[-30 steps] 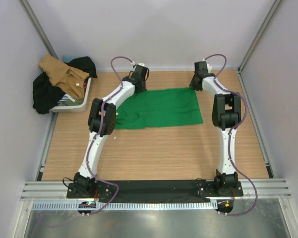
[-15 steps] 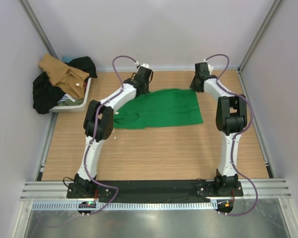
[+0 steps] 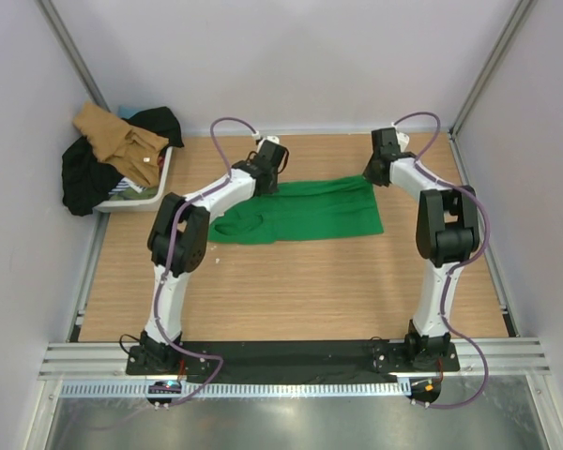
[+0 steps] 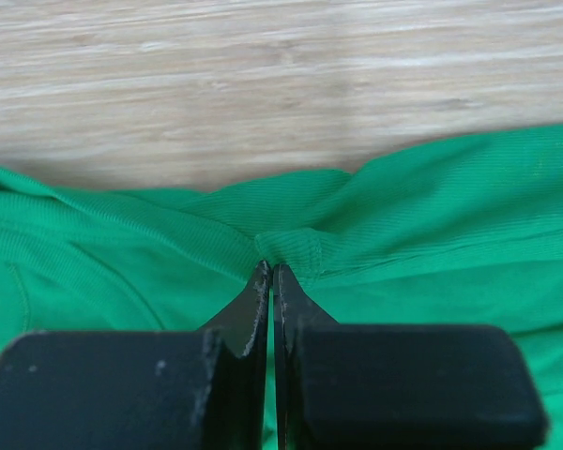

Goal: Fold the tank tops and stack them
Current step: Fold the tank top

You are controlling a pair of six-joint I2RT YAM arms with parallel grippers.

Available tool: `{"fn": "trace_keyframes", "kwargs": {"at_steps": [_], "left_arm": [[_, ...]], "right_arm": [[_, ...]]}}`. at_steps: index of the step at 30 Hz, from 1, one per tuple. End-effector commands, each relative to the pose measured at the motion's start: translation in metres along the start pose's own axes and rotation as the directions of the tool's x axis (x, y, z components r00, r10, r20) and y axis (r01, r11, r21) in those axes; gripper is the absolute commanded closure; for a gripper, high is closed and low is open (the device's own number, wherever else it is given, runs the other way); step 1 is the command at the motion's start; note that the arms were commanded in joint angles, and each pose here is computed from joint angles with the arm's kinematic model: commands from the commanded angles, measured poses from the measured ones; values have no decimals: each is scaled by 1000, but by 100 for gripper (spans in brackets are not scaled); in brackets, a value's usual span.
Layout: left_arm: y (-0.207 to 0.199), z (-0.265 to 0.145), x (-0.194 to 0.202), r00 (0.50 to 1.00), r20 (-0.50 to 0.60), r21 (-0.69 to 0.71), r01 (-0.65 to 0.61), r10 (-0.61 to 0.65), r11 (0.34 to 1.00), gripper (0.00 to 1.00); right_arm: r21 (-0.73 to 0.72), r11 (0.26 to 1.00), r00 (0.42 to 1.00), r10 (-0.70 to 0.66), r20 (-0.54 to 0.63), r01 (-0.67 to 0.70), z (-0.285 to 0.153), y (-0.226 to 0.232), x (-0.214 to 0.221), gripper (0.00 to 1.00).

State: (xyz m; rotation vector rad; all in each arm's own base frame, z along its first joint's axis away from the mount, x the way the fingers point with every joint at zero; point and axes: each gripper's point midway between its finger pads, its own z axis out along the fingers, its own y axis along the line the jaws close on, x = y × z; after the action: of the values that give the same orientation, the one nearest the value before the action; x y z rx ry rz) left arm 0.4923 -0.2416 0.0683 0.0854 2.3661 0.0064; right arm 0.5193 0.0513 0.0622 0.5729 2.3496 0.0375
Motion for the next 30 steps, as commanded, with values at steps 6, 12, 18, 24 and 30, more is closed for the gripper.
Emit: {"fn": "trace_keyframes", "kwargs": {"at_steps": [6,12,18,24,30], "left_arm": [[5,-40,-23,994,106,-23,24,-22,999,100],[5,-51,-12,995,101,-37,14,-10,999,100],[4,-56,1,996,89,-46,20,-15,999,100],[6,-61,11,997,78,-70,30,-25,997,100],[7,-68,23,997,72,-94,42,-36,995,100]], "right_arm": [[3,999,996,41,82,-41,-32,-7,-15,99],[9,999,996,40,84,-40,-42,-14,-10,99],[11,999,995,43,92,-44,-52,-19,-8,99],[16,999,995,44,90,-46,-58,-24,-2,99],[24,998,996,48,77,-50,-58,-29,6,99]]}}
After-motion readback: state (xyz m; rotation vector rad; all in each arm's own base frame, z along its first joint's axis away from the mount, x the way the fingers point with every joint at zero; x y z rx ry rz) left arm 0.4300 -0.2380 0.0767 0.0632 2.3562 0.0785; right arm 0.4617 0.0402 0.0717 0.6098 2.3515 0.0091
